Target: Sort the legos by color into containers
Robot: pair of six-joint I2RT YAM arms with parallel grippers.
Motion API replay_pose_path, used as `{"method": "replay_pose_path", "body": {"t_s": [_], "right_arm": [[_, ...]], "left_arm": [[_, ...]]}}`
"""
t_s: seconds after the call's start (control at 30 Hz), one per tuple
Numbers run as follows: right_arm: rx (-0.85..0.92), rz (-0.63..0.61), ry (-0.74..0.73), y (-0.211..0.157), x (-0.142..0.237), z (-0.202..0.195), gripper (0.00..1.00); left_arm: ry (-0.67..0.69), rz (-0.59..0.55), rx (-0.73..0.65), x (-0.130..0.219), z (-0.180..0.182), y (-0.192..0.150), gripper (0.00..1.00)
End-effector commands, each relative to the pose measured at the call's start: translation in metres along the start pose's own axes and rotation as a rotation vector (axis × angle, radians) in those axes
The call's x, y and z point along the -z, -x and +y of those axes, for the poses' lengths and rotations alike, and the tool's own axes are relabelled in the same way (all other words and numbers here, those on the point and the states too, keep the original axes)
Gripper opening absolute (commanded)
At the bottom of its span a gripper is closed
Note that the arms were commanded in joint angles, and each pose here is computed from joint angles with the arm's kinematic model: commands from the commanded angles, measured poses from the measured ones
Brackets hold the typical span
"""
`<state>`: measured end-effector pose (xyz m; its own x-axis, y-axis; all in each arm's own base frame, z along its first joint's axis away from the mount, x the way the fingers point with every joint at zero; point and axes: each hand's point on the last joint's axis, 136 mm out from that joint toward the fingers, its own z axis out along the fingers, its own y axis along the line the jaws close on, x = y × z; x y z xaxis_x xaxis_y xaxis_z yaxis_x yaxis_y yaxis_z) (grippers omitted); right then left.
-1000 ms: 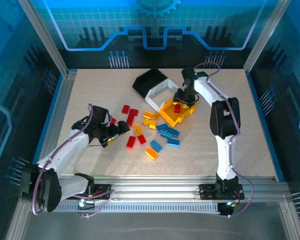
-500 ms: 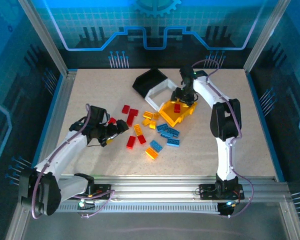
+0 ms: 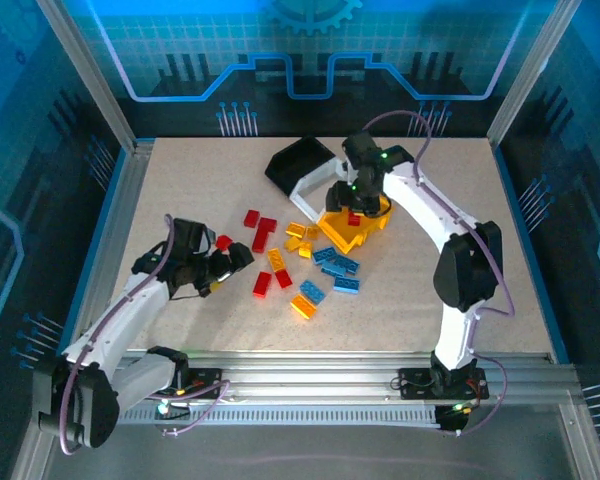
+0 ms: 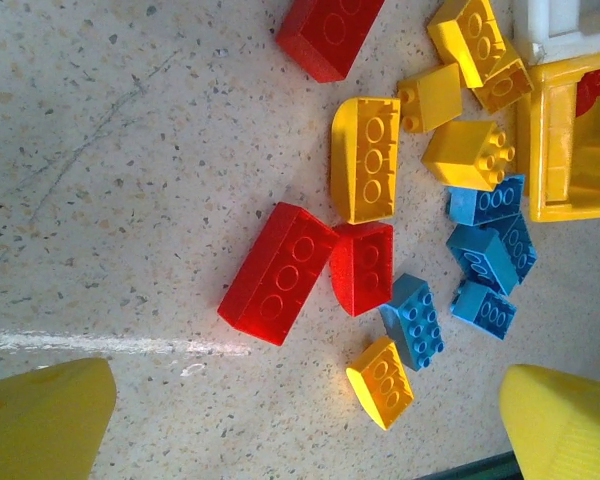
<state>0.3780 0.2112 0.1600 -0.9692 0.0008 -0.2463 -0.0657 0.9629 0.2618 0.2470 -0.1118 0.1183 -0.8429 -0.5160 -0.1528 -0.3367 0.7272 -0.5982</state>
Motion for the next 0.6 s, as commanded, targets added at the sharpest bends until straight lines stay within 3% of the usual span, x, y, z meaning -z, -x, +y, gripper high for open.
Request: {"method": "replay_pose_path", "body": {"t_s": [0.0, 0.27, 0.57], "right_arm": [[0.086, 0.040, -0.008, -0.030, 0.005, 0.003, 0.66], [0.175, 0.111, 0.002, -0.084, 0.001, 0.004, 0.68], [0.162, 0.189, -0.007, -0.129, -0.017, -0.013, 0.82]], "left_arm": [[-0.025, 0.010, 0.016, 0.003, 0.002, -0.004, 0.99], [-0.032, 0.008, 0.008, 0.009, 0.000, -0.003, 0.99], [-0.045, 0.019, 0.043, 0.004, 0.003, -0.007, 0.99]]}}
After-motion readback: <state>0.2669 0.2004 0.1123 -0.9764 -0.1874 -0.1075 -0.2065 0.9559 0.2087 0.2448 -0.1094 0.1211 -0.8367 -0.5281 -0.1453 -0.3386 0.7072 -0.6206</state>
